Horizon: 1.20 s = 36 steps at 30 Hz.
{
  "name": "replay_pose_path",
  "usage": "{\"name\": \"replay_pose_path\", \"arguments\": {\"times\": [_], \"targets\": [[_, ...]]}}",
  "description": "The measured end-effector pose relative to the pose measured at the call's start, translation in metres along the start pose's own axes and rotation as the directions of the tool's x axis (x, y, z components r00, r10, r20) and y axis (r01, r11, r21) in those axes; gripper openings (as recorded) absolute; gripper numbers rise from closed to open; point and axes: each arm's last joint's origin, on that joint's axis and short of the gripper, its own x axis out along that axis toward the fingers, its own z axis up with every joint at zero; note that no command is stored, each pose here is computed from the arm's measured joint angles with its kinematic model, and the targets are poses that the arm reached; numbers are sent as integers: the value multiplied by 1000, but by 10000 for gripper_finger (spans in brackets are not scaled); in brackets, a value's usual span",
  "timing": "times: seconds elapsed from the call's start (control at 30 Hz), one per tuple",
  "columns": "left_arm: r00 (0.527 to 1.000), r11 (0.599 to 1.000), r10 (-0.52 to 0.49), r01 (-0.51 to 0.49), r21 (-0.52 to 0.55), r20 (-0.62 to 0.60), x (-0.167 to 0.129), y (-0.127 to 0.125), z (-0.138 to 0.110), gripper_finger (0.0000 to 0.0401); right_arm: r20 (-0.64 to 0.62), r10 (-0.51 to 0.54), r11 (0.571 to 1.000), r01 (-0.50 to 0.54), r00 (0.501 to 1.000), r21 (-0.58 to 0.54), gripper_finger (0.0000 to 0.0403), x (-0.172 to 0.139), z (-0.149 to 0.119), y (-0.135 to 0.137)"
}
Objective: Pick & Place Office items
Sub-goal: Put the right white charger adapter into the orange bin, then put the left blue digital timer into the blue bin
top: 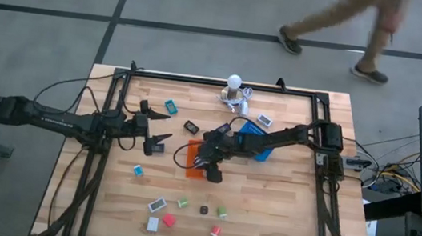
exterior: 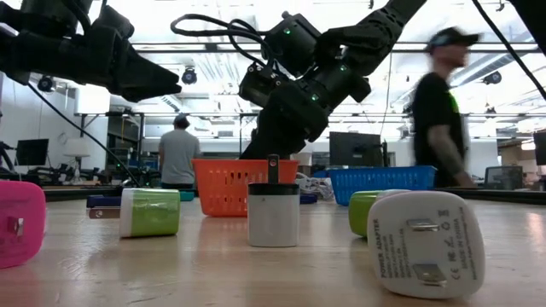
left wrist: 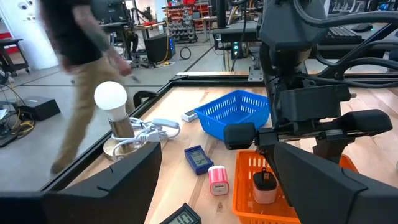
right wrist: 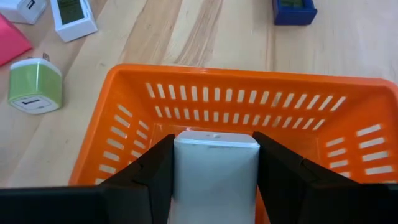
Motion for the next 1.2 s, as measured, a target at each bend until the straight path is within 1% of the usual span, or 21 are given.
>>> {"name": "replay_pose_path", "arguments": {"times": [0.27,0.3,0.4,0.47,0.57,0.7,0.83,1.03,1.2], "targets": [[1000,1000,0,0,0,0,0,0,0,316,9,0,1000,0,1000,-3,175,0,1,0],[1000,1000,0,0,0,0,0,0,0,316,11,0,1000,0,1000,-3,189,0,1,0],[1000,1000,0,0,0,0,0,0,0,316,14,-1,1000,1,1000,-2,257,0,1,0],[1000,1000,-1,1,1,-3,0,0,0,316,14,-1,1000,1,1000,-4,293,0,1,0],[1000,1000,-1,1,3,-11,0,0,-1,316,14,-1,1000,1,1000,-5,317,0,1,0],[1000,1000,-2,2,7,-16,0,0,-2,316,29,0,1000,1,1000,-22,323,0,2,1],[1000,1000,-2,2,7,-18,0,0,-2,316,82,4,999,0,997,-53,325,1,8,4],[999,1000,-6,6,4,-50,0,0,-5,316,218,28,991,3,976,-137,325,0,22,17],[997,1000,-7,6,-16,-75,0,-1,-7,316,373,68,978,12,925,-208,325,-3,32,31]]}}
